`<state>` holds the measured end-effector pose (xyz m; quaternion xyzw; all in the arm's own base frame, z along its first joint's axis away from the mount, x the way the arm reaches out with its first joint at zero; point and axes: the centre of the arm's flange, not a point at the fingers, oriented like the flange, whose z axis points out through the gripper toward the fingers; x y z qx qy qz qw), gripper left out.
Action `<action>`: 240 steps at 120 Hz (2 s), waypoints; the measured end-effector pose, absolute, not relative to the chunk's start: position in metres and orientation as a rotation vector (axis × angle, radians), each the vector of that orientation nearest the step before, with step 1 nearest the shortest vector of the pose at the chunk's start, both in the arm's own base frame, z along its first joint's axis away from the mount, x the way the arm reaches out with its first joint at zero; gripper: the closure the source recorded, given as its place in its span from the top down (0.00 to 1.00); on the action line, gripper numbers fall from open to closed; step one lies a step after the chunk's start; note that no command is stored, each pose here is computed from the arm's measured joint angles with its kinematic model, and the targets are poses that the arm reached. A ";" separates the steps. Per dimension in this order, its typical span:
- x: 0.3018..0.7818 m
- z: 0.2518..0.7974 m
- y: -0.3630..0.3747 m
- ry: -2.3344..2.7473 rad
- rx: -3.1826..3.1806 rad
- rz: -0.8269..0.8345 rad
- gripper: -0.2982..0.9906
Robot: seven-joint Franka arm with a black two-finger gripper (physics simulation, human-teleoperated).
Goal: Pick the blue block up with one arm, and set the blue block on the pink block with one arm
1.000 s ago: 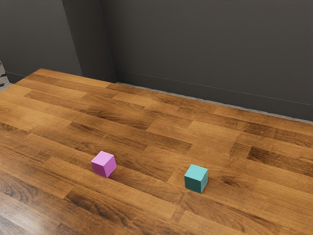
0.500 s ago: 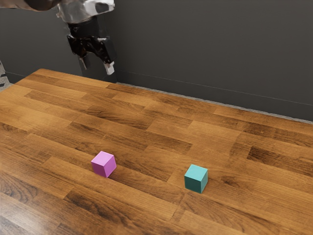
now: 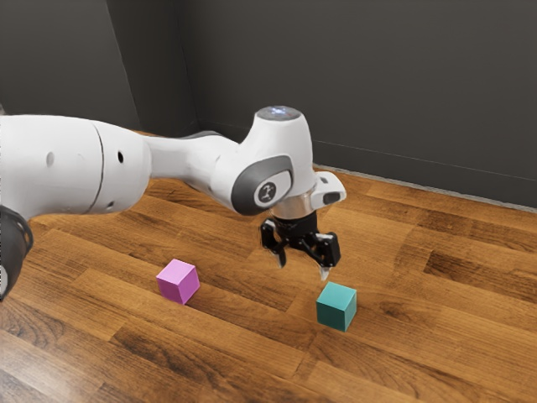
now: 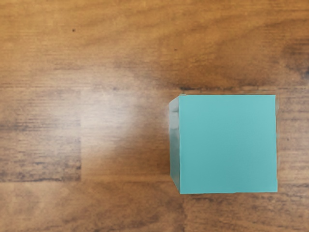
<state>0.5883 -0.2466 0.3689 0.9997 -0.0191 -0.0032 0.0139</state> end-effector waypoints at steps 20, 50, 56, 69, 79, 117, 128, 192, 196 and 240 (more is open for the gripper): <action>0.608 0.358 -0.262 0.083 3.082 0.108 0.75; 0.622 0.329 -0.300 0.039 3.100 0.168 0.75; 0.623 0.327 -0.300 0.021 3.109 0.175 0.75; 0.622 0.318 -0.302 0.008 3.113 0.155 0.75; 0.620 0.304 -0.302 0.018 3.110 0.116 0.75; 0.615 0.279 -0.301 0.034 3.104 0.043 0.75; 0.616 0.272 -0.299 0.037 3.107 0.033 0.75; 0.627 0.261 -0.298 0.021 3.107 0.046 0.75; 0.627 0.259 -0.298 0.023 3.107 0.043 0.75; 0.627 0.255 -0.298 0.028 3.100 0.030 0.75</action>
